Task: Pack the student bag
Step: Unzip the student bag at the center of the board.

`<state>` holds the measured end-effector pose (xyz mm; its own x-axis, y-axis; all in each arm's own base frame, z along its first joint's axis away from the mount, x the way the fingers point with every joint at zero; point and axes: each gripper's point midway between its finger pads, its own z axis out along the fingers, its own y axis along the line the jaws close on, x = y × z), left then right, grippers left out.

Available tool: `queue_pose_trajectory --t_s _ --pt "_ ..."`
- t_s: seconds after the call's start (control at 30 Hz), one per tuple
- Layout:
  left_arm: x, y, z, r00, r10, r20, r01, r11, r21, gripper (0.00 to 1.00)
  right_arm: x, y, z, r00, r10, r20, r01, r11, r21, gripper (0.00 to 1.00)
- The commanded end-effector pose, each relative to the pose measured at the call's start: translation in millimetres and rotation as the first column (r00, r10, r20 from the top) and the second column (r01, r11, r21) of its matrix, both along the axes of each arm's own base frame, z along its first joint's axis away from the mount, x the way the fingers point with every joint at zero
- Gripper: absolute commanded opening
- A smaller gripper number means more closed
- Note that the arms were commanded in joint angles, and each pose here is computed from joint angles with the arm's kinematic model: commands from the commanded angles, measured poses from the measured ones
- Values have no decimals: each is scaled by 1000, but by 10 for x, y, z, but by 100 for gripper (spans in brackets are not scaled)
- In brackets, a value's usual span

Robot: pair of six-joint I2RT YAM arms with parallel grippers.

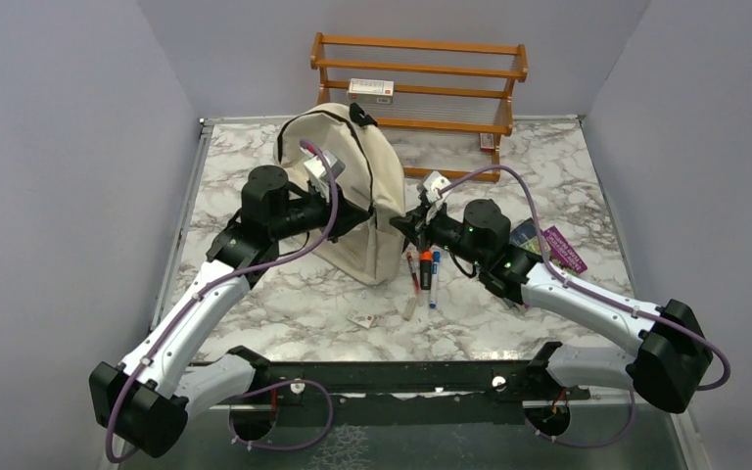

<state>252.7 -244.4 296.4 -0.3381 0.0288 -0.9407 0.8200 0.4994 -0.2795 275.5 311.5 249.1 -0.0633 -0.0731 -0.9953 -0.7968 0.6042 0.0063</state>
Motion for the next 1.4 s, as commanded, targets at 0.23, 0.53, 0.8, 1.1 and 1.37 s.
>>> queue_pose_trajectory --t_s 0.23,0.53,0.8,1.1,1.37 --pt "-262 94 -19 998 -37 41 37 999 -4 32 41 91 597 970 56 238 -59 998 7 0" --pt "-207 186 -10 997 47 66 -45 999 -21 64 -15 149 600 967 96 234 -103 995 19 1" --pt "-74 130 88 995 74 65 -70 995 -66 82 -55 178 575 966 122 229 -130 991 19 0" --pt "70 26 13 998 61 30 -59 996 -67 66 -81 172 586 964 129 231 -138 990 25 0" --pt "50 -21 84 999 28 40 -25 996 -82 42 -77 157 531 967 122 223 -129 991 19 0"
